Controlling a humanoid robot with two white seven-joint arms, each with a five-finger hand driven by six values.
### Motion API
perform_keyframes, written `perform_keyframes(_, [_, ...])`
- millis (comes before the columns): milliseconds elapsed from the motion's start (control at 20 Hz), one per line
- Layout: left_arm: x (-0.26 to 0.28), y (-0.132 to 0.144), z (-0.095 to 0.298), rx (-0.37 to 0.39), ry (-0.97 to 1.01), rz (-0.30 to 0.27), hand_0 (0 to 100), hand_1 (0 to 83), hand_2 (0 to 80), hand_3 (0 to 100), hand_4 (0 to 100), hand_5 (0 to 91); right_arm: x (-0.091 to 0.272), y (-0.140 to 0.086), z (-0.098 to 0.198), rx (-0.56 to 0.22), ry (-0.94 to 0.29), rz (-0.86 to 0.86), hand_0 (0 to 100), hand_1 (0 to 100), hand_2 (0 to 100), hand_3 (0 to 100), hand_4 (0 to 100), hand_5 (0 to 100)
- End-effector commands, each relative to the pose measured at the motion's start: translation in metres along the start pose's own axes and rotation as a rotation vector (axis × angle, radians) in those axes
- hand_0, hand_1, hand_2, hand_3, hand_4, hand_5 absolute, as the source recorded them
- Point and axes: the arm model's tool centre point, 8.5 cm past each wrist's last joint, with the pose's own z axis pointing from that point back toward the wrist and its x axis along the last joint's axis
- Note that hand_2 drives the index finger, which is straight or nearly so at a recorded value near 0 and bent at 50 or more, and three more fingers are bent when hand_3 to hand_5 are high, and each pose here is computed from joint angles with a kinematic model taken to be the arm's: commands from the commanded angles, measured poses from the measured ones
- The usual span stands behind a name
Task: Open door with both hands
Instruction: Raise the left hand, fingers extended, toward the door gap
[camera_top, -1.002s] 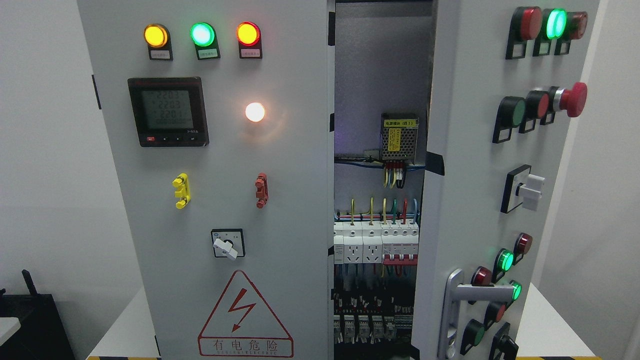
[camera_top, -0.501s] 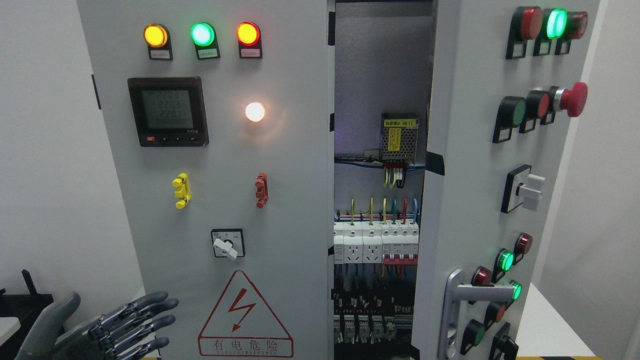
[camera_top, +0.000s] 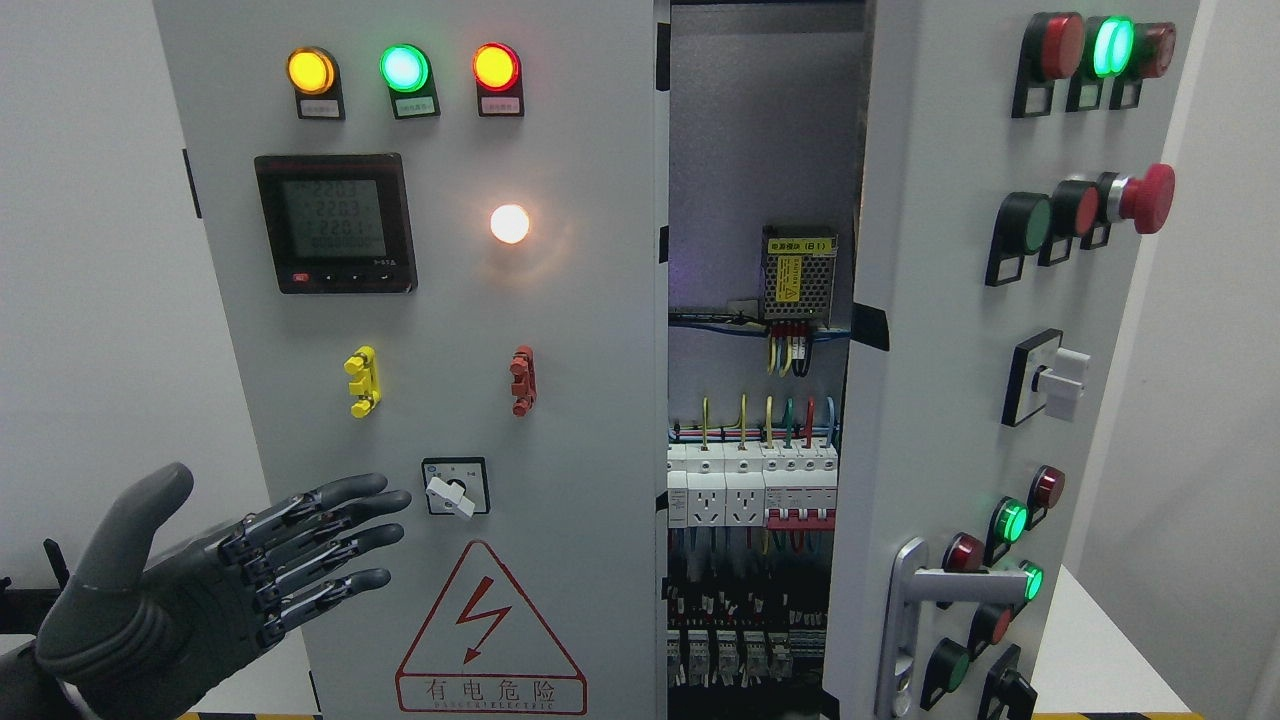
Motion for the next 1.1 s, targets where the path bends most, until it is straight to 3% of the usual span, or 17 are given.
perform_keyframes(0, [-0.036,0.0,-0.042,-0.074,0.11,0.119,0,0.0,0.0,0,4,0.0,0.0,0.0,0.0,-0.004,0.001,0.011,0,0,0,0,0,0])
perform_keyframes(300, [-0.027,0.013,-0.077,-0.087,0.14,0.104,0,0.0,0.0,0,4,0.0,0.0,0.0,0.0,-0.004,0.001,0.011,0,0,0,0,0,0])
perform_keyframes(701, [-0.014,0.005,-0.091,-0.143,0.133,0.088,0,0.0,0.0,0,4,0.0,0.002,0.0,0.0,-0.004,-0.007,0.011,0,0,0,0,0,0])
perform_keyframes(1052, [-0.012,0.002,-0.104,-0.169,0.195,0.119,0,0.0,0.0,0,4,0.0,0.002,0.0,0.0,-0.004,-0.005,0.011,0,0,0,0,0,0])
